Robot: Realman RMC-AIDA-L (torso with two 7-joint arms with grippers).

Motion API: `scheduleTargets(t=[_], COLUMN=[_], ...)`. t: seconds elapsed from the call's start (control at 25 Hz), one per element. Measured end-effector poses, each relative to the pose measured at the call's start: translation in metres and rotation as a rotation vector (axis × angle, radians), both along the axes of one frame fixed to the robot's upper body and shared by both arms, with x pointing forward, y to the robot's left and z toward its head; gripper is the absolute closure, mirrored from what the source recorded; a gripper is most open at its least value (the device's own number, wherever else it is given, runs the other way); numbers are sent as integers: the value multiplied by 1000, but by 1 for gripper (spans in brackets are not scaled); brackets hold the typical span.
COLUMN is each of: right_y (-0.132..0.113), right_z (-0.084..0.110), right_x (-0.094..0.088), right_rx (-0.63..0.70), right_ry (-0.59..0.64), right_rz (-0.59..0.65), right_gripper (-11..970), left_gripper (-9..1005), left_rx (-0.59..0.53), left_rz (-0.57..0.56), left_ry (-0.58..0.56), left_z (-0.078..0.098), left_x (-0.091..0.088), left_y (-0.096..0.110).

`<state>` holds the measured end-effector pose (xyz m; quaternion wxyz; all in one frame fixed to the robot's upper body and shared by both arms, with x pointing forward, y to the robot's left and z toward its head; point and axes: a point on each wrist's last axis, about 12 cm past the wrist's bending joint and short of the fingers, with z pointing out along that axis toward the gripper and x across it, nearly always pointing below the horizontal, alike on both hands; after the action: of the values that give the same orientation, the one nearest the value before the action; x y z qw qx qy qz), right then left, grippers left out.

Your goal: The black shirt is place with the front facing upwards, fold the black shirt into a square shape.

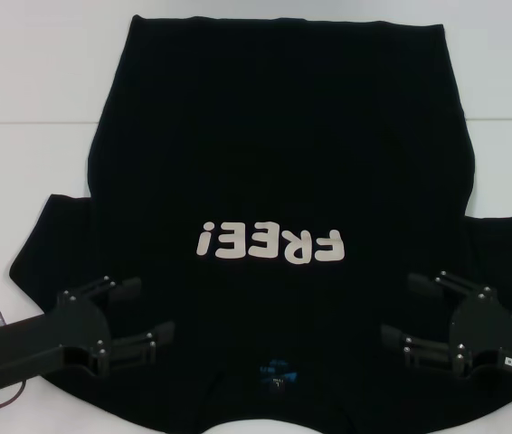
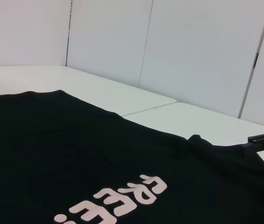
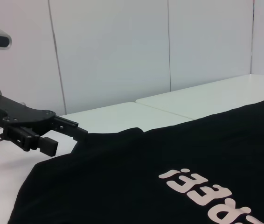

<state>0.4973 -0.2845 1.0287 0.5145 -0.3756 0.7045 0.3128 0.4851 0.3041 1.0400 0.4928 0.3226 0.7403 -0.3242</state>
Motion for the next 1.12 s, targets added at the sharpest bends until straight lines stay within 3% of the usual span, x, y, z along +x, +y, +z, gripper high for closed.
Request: scheduleTargets(t=[0.16, 0.32, 0.36, 0.4, 0.56, 0.76, 1.12], right_y=[0, 1, 1, 1, 1, 4, 5], right_z=[0, 1, 1, 1, 1, 1, 1], right_x=[1, 1, 1, 1, 1, 1, 2], right_rx=[1, 2, 2, 2, 6, 13, 13], right_ry=[-1, -1, -1, 0, -2, 0, 1], right_rz=[-1, 0, 0, 0, 1, 12, 19], right_gripper=[64, 63, 63, 63, 63, 63, 64], left_gripper=[136, 137, 137, 137, 137, 137, 136], left_rx=[-77, -244, -244, -317, -429, -513, -540], left_rz=[59, 157, 157, 196, 305, 524, 723], left_ry=[92, 338, 338, 461, 656, 915, 991], left_z=[4, 20, 20, 30, 44, 44, 26], left_x=[4, 16, 16, 23, 33, 41, 39], left_y=[4, 22, 22, 35, 56, 82, 96])
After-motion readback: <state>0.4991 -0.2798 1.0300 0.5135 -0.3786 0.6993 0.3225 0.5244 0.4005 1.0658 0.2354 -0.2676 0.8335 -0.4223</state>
